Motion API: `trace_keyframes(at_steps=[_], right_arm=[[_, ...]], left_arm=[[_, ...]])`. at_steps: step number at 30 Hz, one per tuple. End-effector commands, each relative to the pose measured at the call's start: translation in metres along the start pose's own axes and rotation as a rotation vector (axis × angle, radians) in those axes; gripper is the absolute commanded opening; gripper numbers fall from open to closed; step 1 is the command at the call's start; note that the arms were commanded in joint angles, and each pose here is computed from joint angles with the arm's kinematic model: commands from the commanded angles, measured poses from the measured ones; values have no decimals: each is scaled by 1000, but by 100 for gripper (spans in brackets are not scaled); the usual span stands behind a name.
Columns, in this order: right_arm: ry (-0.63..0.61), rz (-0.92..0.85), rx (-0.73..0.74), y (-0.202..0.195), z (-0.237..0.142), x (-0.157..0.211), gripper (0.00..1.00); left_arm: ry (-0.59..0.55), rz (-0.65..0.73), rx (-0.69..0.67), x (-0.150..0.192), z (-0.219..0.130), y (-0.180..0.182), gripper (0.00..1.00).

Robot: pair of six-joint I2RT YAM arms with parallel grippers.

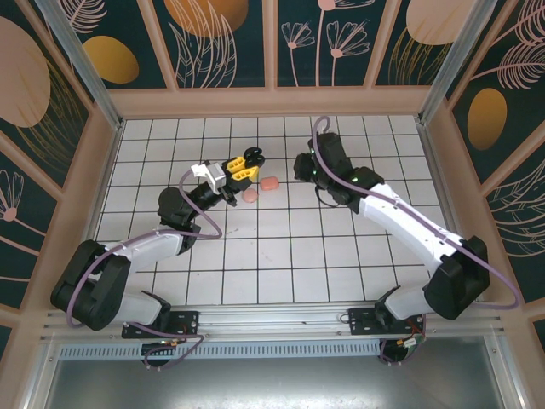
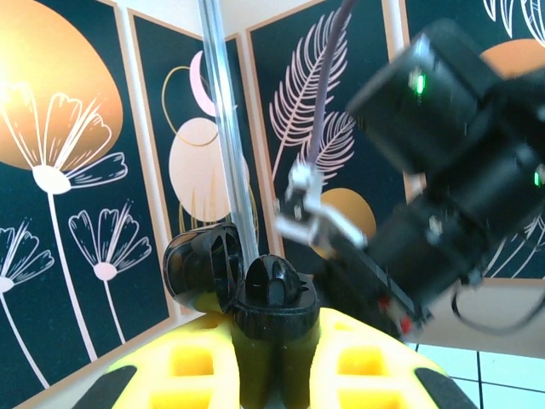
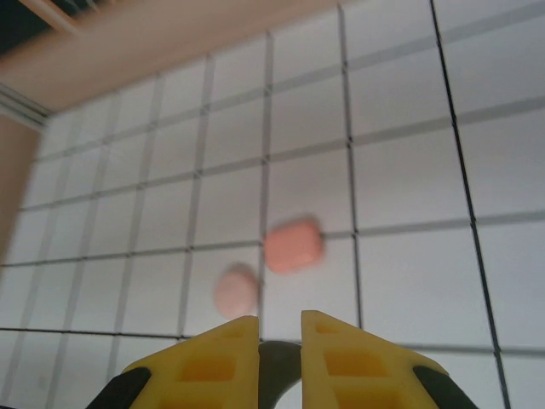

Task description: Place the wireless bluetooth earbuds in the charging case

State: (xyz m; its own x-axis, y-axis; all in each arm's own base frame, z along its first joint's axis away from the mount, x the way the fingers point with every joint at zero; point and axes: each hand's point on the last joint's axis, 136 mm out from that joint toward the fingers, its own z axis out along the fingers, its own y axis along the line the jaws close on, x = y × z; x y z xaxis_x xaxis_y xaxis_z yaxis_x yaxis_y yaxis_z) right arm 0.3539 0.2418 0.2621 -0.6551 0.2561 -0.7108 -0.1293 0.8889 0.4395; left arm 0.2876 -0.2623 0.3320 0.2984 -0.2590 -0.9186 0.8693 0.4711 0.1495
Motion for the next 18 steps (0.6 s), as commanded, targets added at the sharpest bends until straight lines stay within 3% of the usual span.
trace_keyframes(at_steps=[1, 8, 18], right_arm=[[-141, -97, -115, 37, -37, -48, 15], [-309, -253, -293, 96, -94, -87, 15], [-366, -390, -453, 139, -120, -61, 16]], left_arm=[[-23, 41, 47, -14, 6, -6, 0], [-31, 49, 102, -13, 7, -14, 0], [-60, -36, 156, -16, 16, -16, 0]])
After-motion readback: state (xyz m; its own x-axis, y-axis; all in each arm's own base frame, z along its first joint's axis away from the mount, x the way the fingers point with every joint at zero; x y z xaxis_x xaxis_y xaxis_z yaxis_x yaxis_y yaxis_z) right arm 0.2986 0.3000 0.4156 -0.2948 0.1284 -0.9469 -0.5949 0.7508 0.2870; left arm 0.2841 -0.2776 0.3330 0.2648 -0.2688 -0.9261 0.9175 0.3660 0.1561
